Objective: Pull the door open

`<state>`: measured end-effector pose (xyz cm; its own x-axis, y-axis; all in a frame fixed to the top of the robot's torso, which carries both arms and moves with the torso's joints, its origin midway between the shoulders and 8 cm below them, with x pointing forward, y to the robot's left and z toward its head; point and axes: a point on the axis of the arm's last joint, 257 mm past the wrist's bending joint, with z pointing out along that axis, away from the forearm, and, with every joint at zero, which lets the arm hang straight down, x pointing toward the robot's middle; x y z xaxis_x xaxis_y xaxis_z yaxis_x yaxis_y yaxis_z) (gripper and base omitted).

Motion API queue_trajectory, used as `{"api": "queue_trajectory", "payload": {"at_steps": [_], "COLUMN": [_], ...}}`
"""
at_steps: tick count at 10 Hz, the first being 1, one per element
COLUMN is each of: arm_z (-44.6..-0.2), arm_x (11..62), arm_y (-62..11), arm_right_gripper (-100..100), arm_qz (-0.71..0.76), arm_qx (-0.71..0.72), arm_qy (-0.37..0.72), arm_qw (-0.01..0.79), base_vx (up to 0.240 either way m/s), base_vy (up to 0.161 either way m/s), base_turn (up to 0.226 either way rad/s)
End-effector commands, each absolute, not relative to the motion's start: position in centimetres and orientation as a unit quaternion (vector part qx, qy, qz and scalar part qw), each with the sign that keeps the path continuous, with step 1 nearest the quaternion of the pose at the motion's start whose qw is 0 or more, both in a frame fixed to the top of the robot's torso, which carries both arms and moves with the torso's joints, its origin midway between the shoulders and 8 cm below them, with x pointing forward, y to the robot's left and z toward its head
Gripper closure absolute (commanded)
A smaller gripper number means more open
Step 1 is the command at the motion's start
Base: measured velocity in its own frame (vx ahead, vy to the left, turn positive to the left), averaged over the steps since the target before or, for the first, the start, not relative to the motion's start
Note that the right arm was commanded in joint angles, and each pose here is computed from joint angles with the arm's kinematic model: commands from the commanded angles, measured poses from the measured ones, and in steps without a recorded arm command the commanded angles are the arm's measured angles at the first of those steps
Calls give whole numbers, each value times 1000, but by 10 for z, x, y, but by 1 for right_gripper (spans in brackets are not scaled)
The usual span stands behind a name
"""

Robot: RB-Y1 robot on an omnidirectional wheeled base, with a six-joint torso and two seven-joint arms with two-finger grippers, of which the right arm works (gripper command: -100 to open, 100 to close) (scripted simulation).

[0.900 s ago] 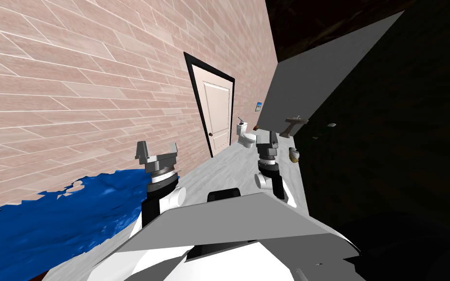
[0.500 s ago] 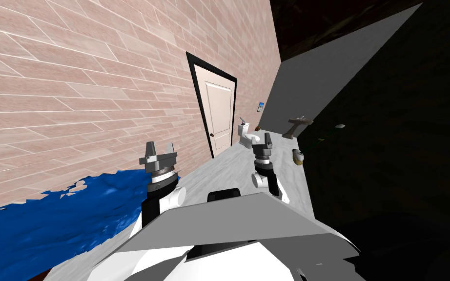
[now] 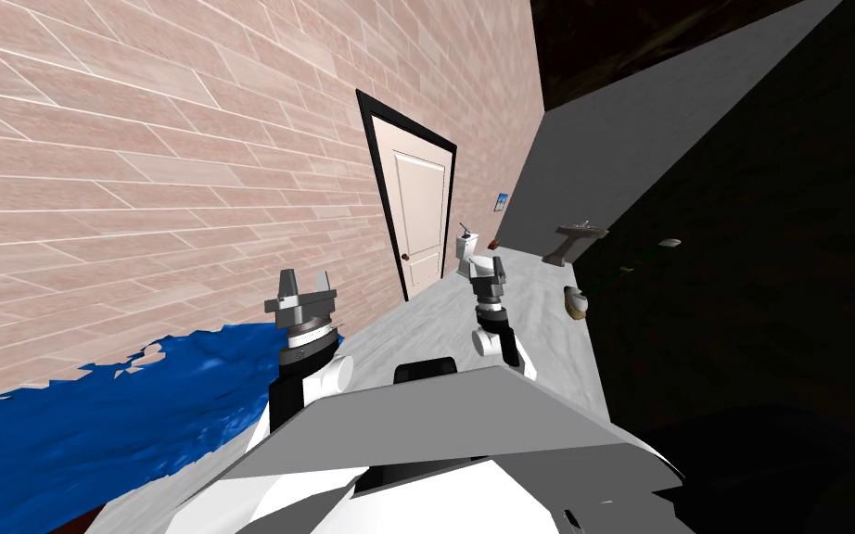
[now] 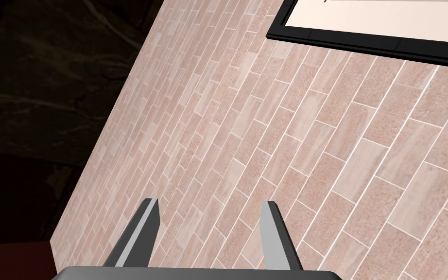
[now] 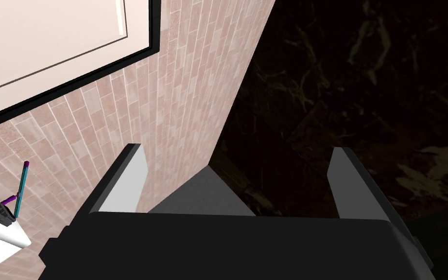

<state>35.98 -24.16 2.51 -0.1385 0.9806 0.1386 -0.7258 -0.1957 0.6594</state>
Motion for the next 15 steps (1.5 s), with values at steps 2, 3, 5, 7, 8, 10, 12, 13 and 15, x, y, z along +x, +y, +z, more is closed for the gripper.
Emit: {"api": "queue_trajectory", "payload": {"at_steps": [2,3,5,7,8,10,12,13,15], "arm_z": [10,4,-8,-23,-30,-45,-63,-71,-89], "arm_x": [371,375,382,391,395,402,409,413,419], "arm_y": [-233,-229,-220,-211,-206,-196,-186,-181,-171], "arm_right_gripper": [-100,-100,-100,-100,-100,-100,-100,-100,-100], "arm_qz": [749,759,778,797,805,820,833,839,847], "arm_qx": [299,306,319,335,343,359,376,385,403], "arm_qy": [221,219,216,212,210,206,201,199,195], "arm_qw": [549,532,497,456,436,395,351,330,287], "base_vx": [76,87,87,98,87,94,102,111,96], "base_vy": [14,25,24,14,31,18,19,17,29], "base_turn": [51,61,56,65,68,67,72,64,78]}}
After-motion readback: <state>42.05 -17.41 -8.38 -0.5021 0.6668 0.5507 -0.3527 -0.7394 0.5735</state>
